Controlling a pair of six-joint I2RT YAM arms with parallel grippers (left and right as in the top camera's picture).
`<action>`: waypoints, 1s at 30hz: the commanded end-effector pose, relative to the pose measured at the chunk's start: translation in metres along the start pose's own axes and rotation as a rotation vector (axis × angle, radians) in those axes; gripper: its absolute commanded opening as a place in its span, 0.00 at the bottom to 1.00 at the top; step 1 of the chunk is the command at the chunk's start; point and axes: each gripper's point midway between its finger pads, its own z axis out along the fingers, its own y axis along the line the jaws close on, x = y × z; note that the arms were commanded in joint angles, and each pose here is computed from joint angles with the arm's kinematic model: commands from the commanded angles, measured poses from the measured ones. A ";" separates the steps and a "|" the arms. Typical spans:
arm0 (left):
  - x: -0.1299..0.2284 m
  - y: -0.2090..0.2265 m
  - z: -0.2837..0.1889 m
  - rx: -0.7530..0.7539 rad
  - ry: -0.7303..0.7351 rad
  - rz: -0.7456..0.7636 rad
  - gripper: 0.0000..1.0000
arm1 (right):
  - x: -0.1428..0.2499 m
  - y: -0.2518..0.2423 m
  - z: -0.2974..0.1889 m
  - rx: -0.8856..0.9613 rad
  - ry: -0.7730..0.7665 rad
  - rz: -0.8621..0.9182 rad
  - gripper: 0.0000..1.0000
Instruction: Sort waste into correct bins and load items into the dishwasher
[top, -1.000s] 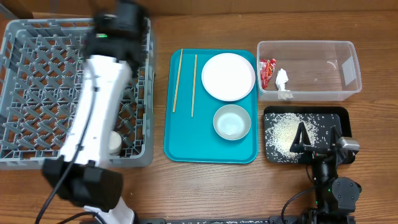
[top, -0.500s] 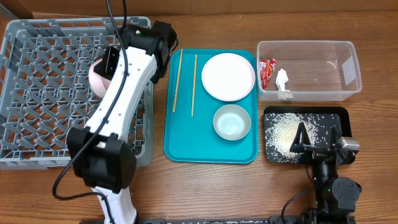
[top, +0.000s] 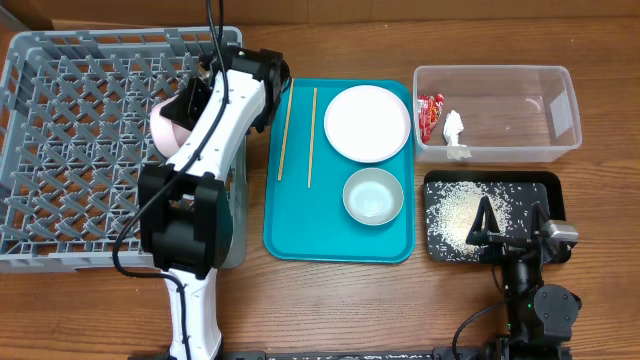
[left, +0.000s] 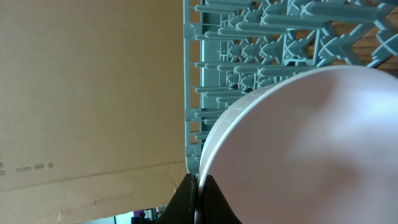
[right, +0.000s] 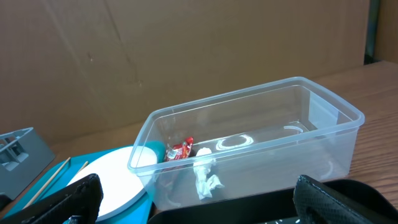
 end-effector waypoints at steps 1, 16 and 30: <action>-0.007 0.004 0.000 -0.033 -0.020 -0.056 0.04 | 0.001 -0.002 0.000 0.008 -0.005 -0.001 1.00; -0.016 -0.013 -0.013 -0.005 -0.067 -0.066 0.04 | 0.001 -0.002 0.000 0.007 -0.005 -0.001 1.00; -0.018 -0.041 -0.038 0.047 -0.121 -0.004 0.28 | 0.001 -0.002 0.000 0.007 -0.005 -0.002 1.00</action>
